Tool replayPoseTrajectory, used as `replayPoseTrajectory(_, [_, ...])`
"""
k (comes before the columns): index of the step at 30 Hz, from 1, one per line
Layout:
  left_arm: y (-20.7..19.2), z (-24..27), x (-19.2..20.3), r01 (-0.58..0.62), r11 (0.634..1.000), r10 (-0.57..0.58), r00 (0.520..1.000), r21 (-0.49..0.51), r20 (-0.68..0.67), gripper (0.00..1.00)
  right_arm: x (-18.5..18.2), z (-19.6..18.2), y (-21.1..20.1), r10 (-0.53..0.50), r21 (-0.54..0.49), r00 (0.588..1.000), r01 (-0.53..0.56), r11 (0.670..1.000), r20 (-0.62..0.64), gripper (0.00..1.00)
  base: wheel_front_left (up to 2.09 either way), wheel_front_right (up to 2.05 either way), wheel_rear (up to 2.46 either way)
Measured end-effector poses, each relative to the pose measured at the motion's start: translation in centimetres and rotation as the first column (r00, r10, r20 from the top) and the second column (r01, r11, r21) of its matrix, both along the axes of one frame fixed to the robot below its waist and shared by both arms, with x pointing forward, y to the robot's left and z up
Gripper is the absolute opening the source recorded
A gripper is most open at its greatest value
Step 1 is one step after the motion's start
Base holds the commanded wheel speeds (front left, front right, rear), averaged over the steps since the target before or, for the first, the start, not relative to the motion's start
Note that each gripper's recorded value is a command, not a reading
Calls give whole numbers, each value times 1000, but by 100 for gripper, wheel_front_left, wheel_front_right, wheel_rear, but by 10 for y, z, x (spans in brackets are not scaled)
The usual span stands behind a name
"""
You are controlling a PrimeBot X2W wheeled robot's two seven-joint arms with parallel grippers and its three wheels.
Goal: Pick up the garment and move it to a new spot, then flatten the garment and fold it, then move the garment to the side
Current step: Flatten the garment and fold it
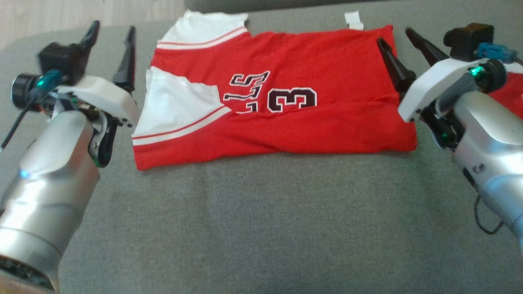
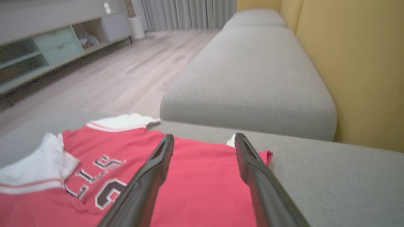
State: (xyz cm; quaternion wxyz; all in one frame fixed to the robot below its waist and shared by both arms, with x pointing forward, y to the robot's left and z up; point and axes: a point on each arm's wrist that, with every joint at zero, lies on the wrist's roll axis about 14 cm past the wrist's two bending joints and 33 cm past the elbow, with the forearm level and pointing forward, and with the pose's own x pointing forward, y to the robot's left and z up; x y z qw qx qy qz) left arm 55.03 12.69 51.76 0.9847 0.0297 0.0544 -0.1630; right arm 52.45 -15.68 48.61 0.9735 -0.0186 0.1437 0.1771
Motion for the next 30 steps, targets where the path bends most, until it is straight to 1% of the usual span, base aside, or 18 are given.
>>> replayPoseTrajectory(1, [3, 9, -1, -27, 999, 28, 999, -42, 22, 100, 1, 13, 4, -10, 35, 999, 8, 999, 52, 100, 0, 0, 0])
replayPoseTrajectory(3, [8, 24, -7, -66, 993, 72, 996, -102, 57, 100, 3, 34, 2, -52, 91, 992, 42, 995, 114, 100, 0, 0, 0])
replayPoseTrajectory(5, [9, 43, -16, -91, 987, 108, 987, -135, 117, 100, 5, 58, -4, -122, 185, 980, 92, 978, 160, 100, 0, 0, 0])
replayPoseTrajectory(6, [9, 56, -21, -97, 981, 123, 981, -166, 153, 100, 6, 74, -8, -158, 246, 969, 109, 963, 190, 100, 0, 0, 0])
replayPoseTrajectory(8, [10, 72, -35, -110, 972, 153, 966, -206, 207, 100, 4, 108, -14, -203, 316, 938, 109, 942, 280, 100, 0, 0, 0])
replayPoseTrajectory(10, [16, 75, -52, -139, 963, 193, 953, -229, 233, 100, -6, 129, -19, -246, 372, 905, 108, 922, 348, 100, 0, 0, 0])
replayPoseTrajectory(12, [20, 64, -73, -166, 957, 220, 949, -236, 225, 100, -25, 123, -19, -278, 394, 885, 120, 911, 374, 100, 0, 0, 0])
replayPoseTrajectory(13, [20, 64, -73, -166, 957, 220, 949, -236, 225, 100, -25, 123, -19, -278, 394, 885, 120, 911, 374, 100, 0, 0, 0])
replayPoseTrajectory(15, [20, 47, -95, -194, 950, 245, 949, -244, 198, 100, -51, 94, -13, -299, 396, 888, 150, 906, 350, 100, 0, 0, 0])
replayPoseTrajectory(18, [16, 20, -124, -214, 946, 253, 957, -245, 140, 100, -94, 49, -5, -314, 361, 903, 200, 911, 294, 100, 0, 0, 0])
replayPoseTrajectory(20, [21, 2, -137, -252, 933, 282, 956, -258, 87, 100, -117, 28, -5, -318, 330, 910, 224, 917, 265, 100, 0, 0, 0])
replayPoseTrajectory(22, [26, -13, -148, -278, 929, 299, 953, -243, 53, 100, -133, 14, -9, -329, 316, 914, 247, 916, 239, 100, 0, 0, 0])
replayPoseTrajectory(25, [25, -30, -156, -284, 928, 295, 956, -240, 8, 100, -144, 2, -5, -318, 306, 924, 247, 920, 212, 100, 0, 0, 0])
replayPoseTrajectory(30, [27, -51, -149, -287, 934, 285, 958, -215, -40, 100, -133, 8, 1, -317, 338, 922, 232, 912, 220, 100, 0, 0, 0])
